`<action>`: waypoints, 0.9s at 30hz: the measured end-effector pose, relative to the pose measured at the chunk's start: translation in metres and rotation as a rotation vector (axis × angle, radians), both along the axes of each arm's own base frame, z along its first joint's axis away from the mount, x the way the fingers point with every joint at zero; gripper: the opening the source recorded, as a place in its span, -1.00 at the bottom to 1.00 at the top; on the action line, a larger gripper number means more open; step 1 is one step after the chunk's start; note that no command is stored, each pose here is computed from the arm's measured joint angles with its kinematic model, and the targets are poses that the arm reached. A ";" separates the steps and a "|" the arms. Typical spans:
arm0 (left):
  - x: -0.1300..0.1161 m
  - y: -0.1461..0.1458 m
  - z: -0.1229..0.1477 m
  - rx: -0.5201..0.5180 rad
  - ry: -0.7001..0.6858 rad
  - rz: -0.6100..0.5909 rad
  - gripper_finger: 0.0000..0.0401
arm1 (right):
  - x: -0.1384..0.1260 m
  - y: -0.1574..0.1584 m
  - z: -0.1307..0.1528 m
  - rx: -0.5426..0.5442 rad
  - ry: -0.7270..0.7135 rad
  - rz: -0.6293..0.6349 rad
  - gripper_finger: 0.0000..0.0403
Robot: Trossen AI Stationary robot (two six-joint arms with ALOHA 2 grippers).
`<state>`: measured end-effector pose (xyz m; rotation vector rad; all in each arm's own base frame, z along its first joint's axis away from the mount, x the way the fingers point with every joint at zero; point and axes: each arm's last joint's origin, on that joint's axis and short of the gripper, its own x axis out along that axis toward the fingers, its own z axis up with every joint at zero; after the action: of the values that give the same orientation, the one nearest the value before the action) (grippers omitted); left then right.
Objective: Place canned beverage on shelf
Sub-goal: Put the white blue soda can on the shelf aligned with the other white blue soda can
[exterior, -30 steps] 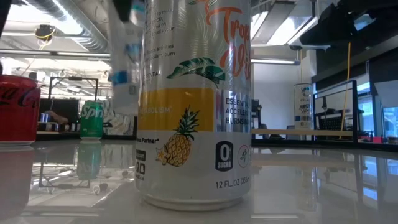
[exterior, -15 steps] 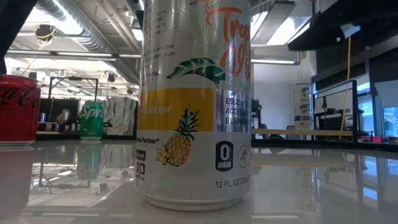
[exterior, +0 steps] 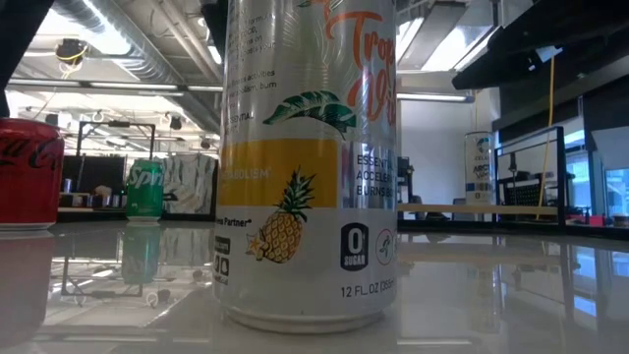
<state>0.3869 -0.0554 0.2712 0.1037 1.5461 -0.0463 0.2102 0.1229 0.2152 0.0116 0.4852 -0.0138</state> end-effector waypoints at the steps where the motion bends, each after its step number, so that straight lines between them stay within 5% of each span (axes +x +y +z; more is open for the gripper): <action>1: -0.001 -0.001 0.002 -0.003 0.004 -0.002 0.60 | 0.000 0.000 0.000 0.000 0.000 0.000 0.67; 16: -0.008 -0.006 0.078 -0.028 -0.162 0.038 0.59 | 0.000 0.000 0.001 -0.026 -0.007 0.016 0.67; 19: -0.021 -0.016 0.094 -0.031 -0.207 0.040 0.59 | 0.001 0.000 0.001 -0.023 -0.015 0.016 0.67; 24: -0.059 -0.037 0.116 0.145 -0.318 0.092 0.59 | 0.001 0.001 0.002 -0.021 -0.023 0.011 0.67; 27: -0.088 -0.047 0.120 0.156 -0.354 0.130 0.59 | 0.001 0.000 0.003 -0.040 -0.035 -0.005 0.67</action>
<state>0.2992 -0.1023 0.3913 0.1275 1.1979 0.1877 0.2117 0.1229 0.2179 -0.0264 0.4498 -0.0284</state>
